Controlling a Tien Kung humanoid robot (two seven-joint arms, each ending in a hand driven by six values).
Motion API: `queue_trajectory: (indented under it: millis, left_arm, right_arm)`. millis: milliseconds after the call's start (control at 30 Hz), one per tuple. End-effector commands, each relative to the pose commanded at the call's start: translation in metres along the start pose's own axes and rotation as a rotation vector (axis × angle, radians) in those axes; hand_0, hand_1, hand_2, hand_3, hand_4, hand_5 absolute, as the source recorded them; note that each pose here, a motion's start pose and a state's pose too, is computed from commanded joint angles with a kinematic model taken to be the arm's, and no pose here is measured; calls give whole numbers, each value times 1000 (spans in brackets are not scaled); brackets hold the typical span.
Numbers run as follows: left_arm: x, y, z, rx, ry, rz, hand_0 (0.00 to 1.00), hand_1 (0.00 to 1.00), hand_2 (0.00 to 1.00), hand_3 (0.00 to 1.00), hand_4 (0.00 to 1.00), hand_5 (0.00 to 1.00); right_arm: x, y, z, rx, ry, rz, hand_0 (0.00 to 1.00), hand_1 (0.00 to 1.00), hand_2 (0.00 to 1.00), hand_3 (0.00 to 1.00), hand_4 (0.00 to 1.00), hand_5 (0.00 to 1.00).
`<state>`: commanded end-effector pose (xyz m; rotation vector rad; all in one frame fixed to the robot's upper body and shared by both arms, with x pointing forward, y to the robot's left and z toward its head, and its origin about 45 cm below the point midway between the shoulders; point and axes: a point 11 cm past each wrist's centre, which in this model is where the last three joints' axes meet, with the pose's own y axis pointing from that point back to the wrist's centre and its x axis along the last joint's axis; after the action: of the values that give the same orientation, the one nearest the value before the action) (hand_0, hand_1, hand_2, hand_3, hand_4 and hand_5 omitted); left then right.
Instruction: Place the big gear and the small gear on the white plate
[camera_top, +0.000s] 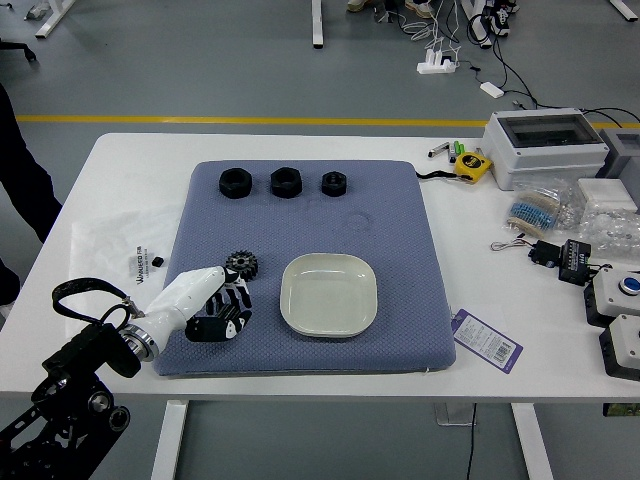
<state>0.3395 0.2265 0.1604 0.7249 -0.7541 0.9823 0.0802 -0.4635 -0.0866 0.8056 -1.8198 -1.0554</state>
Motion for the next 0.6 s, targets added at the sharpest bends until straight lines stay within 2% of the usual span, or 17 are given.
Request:
queue_trajectory:
  millis: [133,300,400,600]
  left_arm:
    - [4,-2,11,-43,44,34,249,187,300,431,516,2]
    - [5,-18,31,-103,95,53,249,183,290,433,517,2]
    - [4,-35,50,-150,99,35,249,182,287,433,515,2]
    - [-2,-61,85,-243,109,7,265,199,299,445,531,2]
  right_arm:
    - [1,0,1,-2,1,1,651,647,734,585,847,688]
    - [0,0,1,-2,6,0,652,647,734,585,847,688]
    - [0,0,-1,0,11,0,652,647,734,585,847,688]
    - [-1,0,-4,3,13,1,651,647,734,585,847,688]
